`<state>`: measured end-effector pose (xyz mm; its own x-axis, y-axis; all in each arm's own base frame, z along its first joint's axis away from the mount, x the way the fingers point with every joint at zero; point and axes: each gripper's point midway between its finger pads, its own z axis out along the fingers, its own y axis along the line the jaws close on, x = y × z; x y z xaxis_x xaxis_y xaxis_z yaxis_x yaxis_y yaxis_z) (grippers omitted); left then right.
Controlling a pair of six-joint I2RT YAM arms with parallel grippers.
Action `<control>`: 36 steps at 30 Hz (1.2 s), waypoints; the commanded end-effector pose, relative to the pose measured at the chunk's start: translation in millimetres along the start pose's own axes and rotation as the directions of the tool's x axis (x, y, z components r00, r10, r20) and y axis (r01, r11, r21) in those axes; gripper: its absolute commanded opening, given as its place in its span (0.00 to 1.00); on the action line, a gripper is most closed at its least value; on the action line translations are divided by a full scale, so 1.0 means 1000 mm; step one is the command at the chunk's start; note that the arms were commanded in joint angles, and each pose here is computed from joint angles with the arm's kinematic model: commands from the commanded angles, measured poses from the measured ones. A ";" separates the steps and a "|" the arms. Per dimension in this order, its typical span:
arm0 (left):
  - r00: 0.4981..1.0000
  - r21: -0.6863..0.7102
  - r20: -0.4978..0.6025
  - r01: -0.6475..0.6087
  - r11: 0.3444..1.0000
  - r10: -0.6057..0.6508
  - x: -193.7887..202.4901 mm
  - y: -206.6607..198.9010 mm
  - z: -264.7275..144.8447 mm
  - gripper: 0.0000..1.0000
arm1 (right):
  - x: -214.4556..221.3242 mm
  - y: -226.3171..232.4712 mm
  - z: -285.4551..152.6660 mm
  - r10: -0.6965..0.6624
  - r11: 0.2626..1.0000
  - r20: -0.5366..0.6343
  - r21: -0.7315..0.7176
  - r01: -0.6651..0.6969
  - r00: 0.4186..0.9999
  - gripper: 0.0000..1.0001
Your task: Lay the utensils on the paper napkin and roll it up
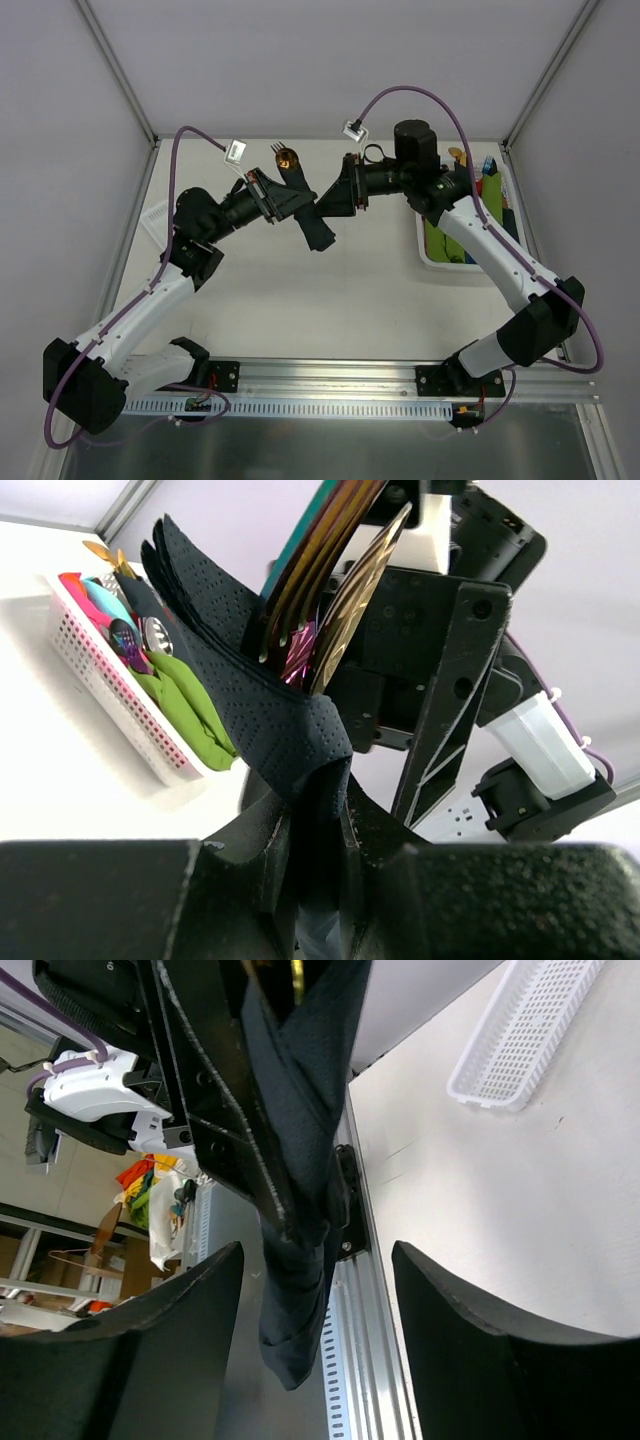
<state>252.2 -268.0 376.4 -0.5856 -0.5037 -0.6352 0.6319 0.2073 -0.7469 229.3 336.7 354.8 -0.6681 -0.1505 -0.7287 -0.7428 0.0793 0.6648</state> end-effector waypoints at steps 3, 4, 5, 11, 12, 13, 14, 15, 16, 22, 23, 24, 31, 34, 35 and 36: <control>0.998 0.128 0.025 -0.058 0.990 0.055 -0.014 -0.032 0.002 0.00 | -0.007 0.012 0.006 -0.011 0.999 -0.003 -0.048 0.011 1.000 0.66; 0.998 0.129 0.023 -0.055 0.990 0.052 -0.014 -0.031 0.002 0.00 | -0.006 0.012 0.008 -0.005 0.999 -0.010 -0.049 0.005 1.000 0.66; 0.999 0.129 0.020 -0.046 0.991 0.044 -0.014 -0.031 0.003 0.00 | -0.005 0.011 0.009 -0.004 0.999 -0.013 -0.049 0.004 1.000 0.65; 0.999 0.135 0.006 -0.033 0.990 0.032 -0.011 -0.028 0.006 0.00 | -0.005 0.014 0.013 -0.004 0.998 -0.015 -0.065 0.003 1.000 0.52; 1.000 0.134 0.007 -0.031 0.990 0.031 -0.011 -0.028 0.006 0.00 | -0.005 0.015 0.013 -0.005 0.998 -0.015 -0.067 0.004 1.000 0.47; 0.999 0.132 0.007 -0.032 0.991 0.032 -0.011 -0.027 0.006 0.00 | -0.005 0.015 0.013 -0.007 0.998 -0.014 -0.067 0.006 1.000 0.45; 1.000 0.131 0.006 -0.030 0.991 0.029 -0.011 -0.026 0.007 0.00 | -0.005 0.014 0.013 -0.009 0.998 -0.014 -0.067 0.008 1.000 0.41; 1.000 0.133 0.008 -0.030 0.991 0.029 -0.011 -0.027 0.007 0.00 | -0.004 0.014 0.012 -0.005 0.998 -0.015 -0.065 0.004 1.000 0.32; 1.000 0.131 0.008 -0.029 0.991 0.029 -0.011 -0.026 0.007 0.00 | -0.003 0.014 0.013 -0.008 0.998 -0.015 -0.067 0.007 1.000 0.28; 0.999 0.121 0.017 -0.033 0.992 0.031 -0.012 -0.024 0.007 0.00 | 0.002 0.009 0.013 0.027 0.997 -0.031 -0.071 -0.029 0.999 0.00; 0.999 0.120 0.018 -0.033 0.992 0.031 -0.011 -0.023 0.008 0.00 | 0.003 0.009 0.014 0.034 0.997 -0.034 -0.072 -0.036 0.999 0.00; 0.999 0.116 0.019 -0.033 0.993 0.031 -0.012 -0.023 0.008 0.00 | 0.004 0.010 0.013 0.036 0.996 -0.035 -0.075 -0.038 0.999 0.00; 0.998 0.056 0.039 -0.057 0.997 0.055 -0.016 -0.015 0.007 0.44 | 0.000 0.007 0.002 0.021 0.999 0.005 -0.051 -0.021 1.000 0.00; 0.997 0.026 0.048 -0.059 0.998 0.058 -0.019 -0.012 0.006 0.64 | -0.006 0.005 -0.009 0.009 0.999 0.036 -0.032 -0.008 0.999 0.00; 0.997 0.017 0.045 -0.060 0.998 0.059 -0.018 -0.010 0.006 0.67 | -0.008 0.005 -0.012 0.008 1.000 0.044 -0.028 -0.007 0.999 0.00; 0.997 0.014 0.046 -0.059 0.998 0.059 -0.018 -0.010 0.005 0.70 | -0.009 0.003 -0.015 0.009 1.000 0.049 -0.024 -0.008 0.999 0.00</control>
<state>266.6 -271.5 362.3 -0.5981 -0.5003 -0.6261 0.6022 0.2349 -0.7630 233.0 337.5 337.2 -0.7322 -0.1635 -0.6612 -0.6776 0.0764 0.7315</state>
